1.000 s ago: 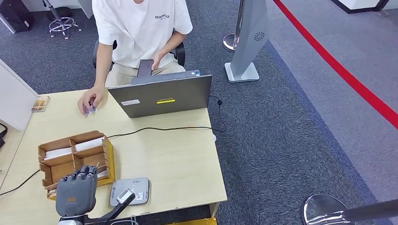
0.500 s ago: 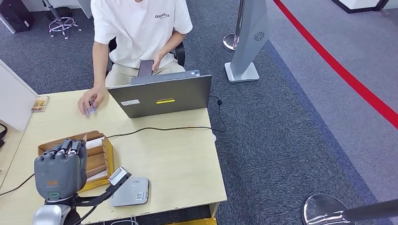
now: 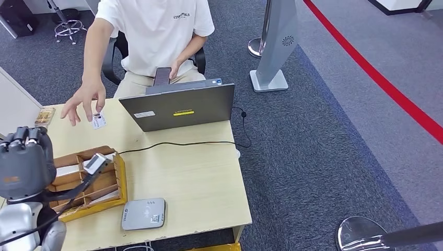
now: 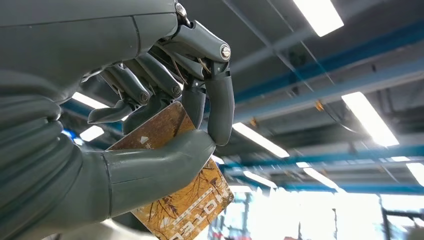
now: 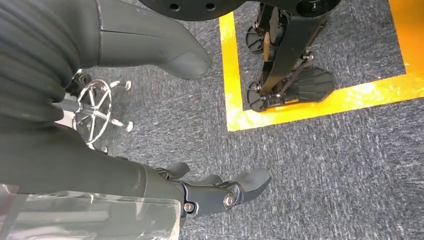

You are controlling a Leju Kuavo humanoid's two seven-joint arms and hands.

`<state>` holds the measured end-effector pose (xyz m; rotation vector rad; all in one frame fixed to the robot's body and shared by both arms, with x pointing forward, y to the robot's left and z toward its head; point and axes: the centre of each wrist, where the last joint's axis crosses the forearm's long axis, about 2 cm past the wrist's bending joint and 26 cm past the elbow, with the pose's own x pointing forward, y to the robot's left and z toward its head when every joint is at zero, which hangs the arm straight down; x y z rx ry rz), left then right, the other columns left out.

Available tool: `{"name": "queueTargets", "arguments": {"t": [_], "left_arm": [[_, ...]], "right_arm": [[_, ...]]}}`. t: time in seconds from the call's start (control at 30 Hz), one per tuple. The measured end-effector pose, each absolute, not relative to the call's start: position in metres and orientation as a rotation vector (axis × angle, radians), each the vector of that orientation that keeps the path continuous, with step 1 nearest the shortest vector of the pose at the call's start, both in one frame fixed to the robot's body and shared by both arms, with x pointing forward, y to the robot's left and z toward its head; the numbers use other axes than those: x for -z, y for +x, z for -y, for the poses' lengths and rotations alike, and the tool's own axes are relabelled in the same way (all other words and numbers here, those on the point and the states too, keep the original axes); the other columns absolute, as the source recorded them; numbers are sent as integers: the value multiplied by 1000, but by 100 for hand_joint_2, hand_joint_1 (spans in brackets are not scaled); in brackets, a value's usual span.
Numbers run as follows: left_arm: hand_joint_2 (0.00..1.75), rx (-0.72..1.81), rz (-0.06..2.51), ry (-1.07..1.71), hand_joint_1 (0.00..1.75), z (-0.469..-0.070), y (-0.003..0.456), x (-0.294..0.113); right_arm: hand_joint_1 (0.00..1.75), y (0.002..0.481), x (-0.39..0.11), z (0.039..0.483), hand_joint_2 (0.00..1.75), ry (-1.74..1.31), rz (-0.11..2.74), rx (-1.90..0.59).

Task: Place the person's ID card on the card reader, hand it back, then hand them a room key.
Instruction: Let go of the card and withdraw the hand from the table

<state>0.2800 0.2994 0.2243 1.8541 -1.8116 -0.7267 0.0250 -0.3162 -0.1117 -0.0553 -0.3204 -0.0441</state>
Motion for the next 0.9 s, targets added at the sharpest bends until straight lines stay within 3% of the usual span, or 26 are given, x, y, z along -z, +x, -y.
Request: {"name": "queueTargets", "arguments": {"t": [0.33,0.77,0.9], "left_arm": [[175,776,1577,2107,175,-383,318,-244],[175,816,1477,2144,175,-406,323,-242],[175,824,1466,2139,0,-407,324,-240]], "right_arm": [[0,25,112,315,175,-44,318,19],[0,25,113,313,175,-36,315,20],[0,25,113,314,175,-37,315,21]]}}
